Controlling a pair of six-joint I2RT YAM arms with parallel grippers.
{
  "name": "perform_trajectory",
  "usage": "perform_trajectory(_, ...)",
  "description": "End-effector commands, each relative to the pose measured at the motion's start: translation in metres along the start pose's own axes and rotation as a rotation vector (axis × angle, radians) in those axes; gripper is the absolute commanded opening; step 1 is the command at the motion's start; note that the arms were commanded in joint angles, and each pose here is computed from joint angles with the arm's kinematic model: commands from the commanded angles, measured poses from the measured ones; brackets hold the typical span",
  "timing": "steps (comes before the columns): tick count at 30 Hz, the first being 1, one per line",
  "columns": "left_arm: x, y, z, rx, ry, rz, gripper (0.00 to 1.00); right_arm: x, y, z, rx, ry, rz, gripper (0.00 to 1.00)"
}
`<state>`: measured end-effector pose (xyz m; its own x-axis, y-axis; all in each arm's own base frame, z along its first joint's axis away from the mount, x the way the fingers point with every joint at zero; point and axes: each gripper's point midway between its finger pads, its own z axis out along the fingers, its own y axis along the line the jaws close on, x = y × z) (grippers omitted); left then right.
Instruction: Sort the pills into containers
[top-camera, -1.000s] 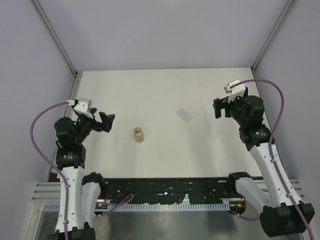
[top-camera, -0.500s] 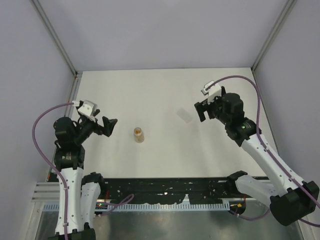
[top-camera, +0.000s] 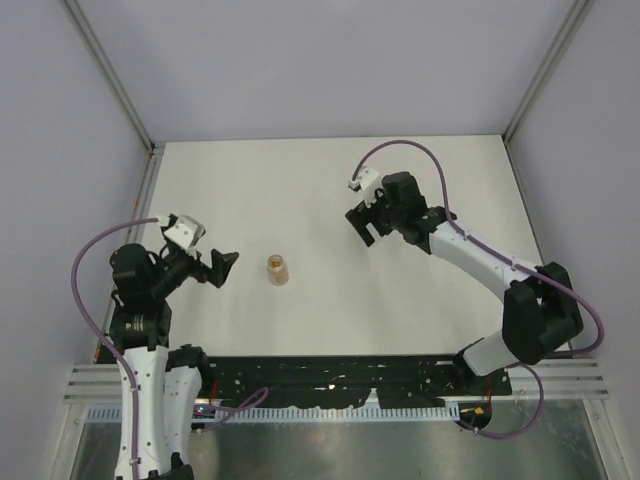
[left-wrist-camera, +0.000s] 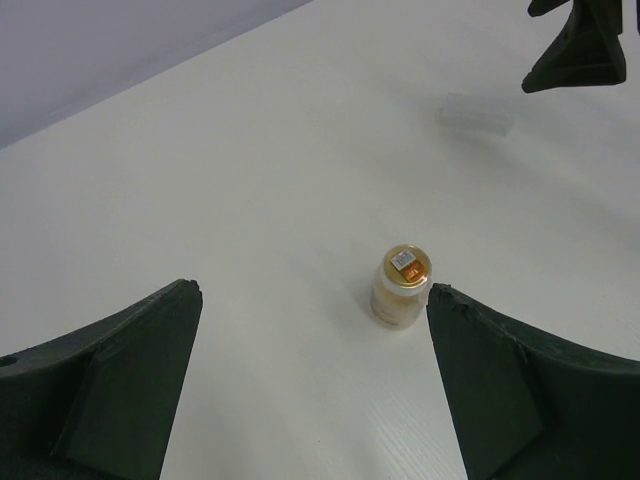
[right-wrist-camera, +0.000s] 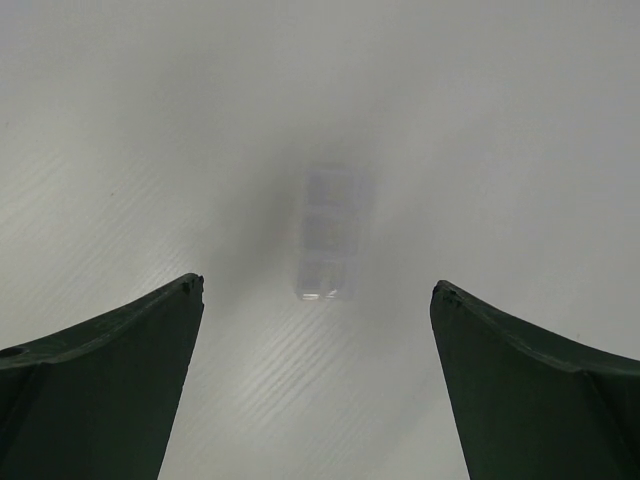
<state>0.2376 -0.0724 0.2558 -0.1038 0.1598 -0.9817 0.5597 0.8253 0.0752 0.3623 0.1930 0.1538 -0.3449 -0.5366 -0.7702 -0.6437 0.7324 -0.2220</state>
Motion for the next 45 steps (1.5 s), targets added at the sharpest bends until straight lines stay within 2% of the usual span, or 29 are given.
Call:
perform_trajectory(1,0.003,-0.008,-0.003,0.034,0.007,0.03,0.99,-0.018,0.001,0.025,-0.04,-0.022,-0.018,1.0)
perform_trajectory(8,-0.001,-0.014,-0.004,0.064,0.0,0.024,0.99,0.017,0.006,0.06,-0.075,0.098,-0.036,0.93)
perform_trajectory(12,-0.007,-0.016,-0.006,0.076,-0.008,0.026,0.99,0.036,0.003,0.071,-0.128,0.156,0.009,0.89)
perform_trajectory(19,-0.011,-0.017,-0.006,0.081,-0.013,0.031,0.99,0.061,-0.003,0.079,-0.177,0.244,0.054,0.78)
perform_trajectory(33,-0.032,-0.021,-0.009,0.105,-0.05,0.037,0.99,0.082,0.003,0.087,-0.225,0.343,0.072,0.59)
perform_trajectory(35,-0.035,-0.022,-0.008,0.11,-0.054,0.033,0.99,0.082,0.0,0.088,-0.212,0.347,0.069,0.54)
perform_trajectory(40,-0.053,-0.026,-0.006,0.128,-0.081,-0.023,0.99,0.067,-0.001,0.077,-0.232,0.331,0.062,0.32)
perform_trajectory(45,-0.082,-0.022,-0.001,0.103,-0.106,-0.163,0.99,0.005,0.004,0.027,-0.297,0.186,0.047,0.22)
